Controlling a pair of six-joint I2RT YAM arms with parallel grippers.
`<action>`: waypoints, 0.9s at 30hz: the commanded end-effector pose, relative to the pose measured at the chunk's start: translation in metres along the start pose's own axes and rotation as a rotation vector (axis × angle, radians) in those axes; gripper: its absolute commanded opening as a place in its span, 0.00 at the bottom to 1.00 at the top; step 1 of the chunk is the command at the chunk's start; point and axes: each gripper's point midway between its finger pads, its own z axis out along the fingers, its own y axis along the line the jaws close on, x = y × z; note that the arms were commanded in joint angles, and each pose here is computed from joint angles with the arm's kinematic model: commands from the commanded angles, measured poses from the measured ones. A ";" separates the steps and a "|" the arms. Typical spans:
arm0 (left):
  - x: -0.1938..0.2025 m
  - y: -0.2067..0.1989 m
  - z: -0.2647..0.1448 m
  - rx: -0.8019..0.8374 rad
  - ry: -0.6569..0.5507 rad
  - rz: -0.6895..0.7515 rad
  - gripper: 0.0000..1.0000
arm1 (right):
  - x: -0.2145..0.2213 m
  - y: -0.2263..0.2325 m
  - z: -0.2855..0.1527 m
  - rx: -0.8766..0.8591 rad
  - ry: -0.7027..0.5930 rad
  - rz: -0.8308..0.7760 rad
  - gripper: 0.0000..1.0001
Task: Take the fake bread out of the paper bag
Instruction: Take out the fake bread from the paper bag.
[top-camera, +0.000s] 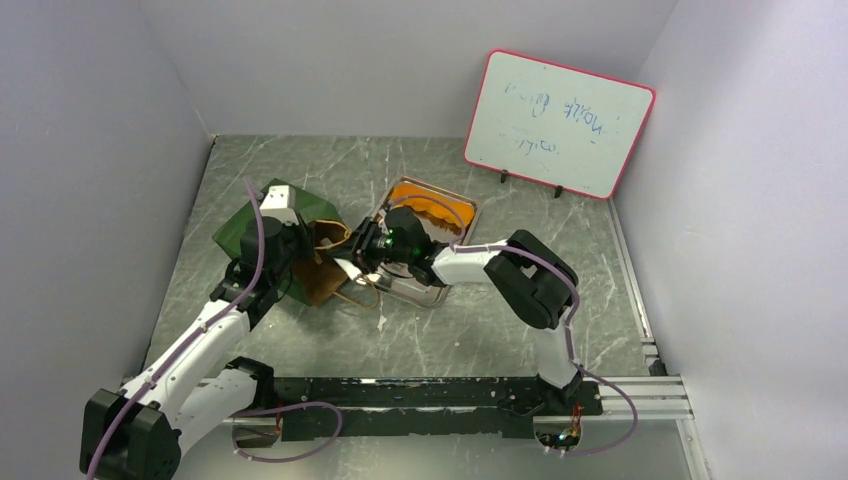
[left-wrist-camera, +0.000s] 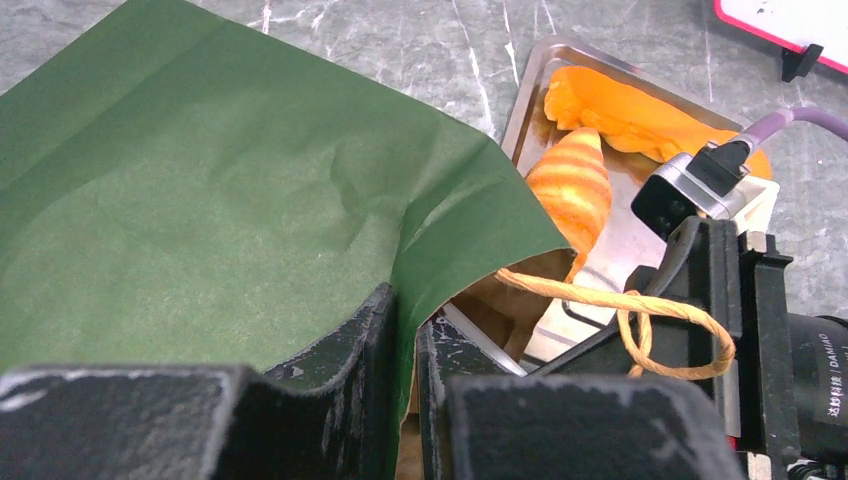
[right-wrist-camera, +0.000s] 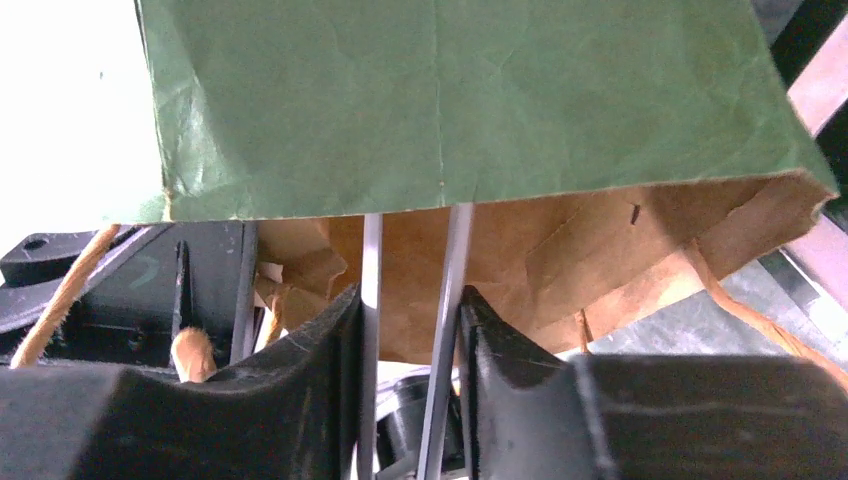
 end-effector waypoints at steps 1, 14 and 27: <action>-0.009 -0.004 0.001 0.024 -0.034 -0.008 0.07 | -0.002 -0.002 0.000 -0.011 0.009 0.023 0.25; -0.014 0.006 0.004 -0.052 -0.042 -0.046 0.07 | 0.015 -0.026 -0.032 0.033 0.016 0.037 0.00; -0.012 0.023 0.006 -0.168 -0.039 -0.100 0.07 | 0.021 -0.011 -0.064 0.018 -0.009 -0.038 0.00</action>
